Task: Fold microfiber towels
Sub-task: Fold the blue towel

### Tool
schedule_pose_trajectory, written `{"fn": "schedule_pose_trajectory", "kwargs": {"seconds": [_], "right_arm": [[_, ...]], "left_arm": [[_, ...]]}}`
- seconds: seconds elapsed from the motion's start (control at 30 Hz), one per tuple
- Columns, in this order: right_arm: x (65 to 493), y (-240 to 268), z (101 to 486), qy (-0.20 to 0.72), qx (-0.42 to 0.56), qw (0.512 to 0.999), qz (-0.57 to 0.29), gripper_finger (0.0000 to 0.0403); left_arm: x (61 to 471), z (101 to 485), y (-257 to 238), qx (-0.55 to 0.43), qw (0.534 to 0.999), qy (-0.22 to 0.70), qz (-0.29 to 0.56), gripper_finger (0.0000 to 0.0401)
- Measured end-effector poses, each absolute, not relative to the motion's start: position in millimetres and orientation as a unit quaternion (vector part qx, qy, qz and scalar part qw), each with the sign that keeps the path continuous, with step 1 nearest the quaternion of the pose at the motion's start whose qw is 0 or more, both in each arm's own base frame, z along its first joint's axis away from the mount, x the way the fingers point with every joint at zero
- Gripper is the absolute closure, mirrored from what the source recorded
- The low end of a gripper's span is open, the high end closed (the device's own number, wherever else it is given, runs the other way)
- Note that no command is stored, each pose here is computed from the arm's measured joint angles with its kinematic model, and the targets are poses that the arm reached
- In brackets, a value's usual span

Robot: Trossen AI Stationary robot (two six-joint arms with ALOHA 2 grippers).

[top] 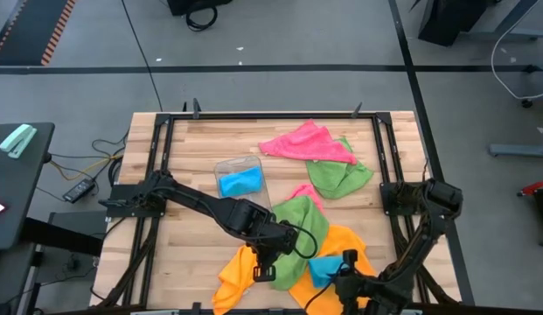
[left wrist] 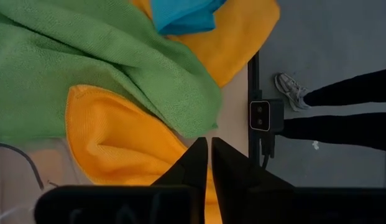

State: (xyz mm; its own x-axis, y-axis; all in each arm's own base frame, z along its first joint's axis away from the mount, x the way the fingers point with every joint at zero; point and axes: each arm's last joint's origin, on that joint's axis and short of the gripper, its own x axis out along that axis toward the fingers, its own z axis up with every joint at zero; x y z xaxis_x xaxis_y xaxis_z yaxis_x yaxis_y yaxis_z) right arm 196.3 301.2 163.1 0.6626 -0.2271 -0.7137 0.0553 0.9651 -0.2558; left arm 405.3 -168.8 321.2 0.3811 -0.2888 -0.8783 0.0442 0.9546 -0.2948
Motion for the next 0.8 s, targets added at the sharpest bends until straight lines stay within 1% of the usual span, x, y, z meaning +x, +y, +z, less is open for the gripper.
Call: {"fn": "schedule_pose_trajectory", "kwargs": {"seconds": [0.13,0.33,0.47,0.6,0.8], "right_arm": [[202.5,294.9,161.2,0.407,-0.11,0.902,-0.089,0.0396],[211.8,286.2,160.8,0.417,-0.146,0.892,-0.091,0.0397],[217.9,280.9,160.7,0.422,-0.162,0.887,-0.093,0.0397],[221.5,278.7,160.7,0.421,-0.155,0.888,-0.099,0.0397],[213.2,290.5,160.7,0.426,-0.164,0.888,-0.052,0.0397]], "left_arm": [[406.6,321.7,-168.3,-0.114,0.826,0.542,-0.102,0.0374],[407.2,322.1,-168.9,-0.115,0.828,0.538,-0.104,0.0382],[407.3,322.2,-168.8,-0.115,0.829,0.538,-0.103,0.038],[407.2,322.2,-169.1,-0.117,0.828,0.538,-0.102,0.0375],[406.3,322.2,-171.1,-0.116,0.828,0.539,-0.105,0.0379]]}}
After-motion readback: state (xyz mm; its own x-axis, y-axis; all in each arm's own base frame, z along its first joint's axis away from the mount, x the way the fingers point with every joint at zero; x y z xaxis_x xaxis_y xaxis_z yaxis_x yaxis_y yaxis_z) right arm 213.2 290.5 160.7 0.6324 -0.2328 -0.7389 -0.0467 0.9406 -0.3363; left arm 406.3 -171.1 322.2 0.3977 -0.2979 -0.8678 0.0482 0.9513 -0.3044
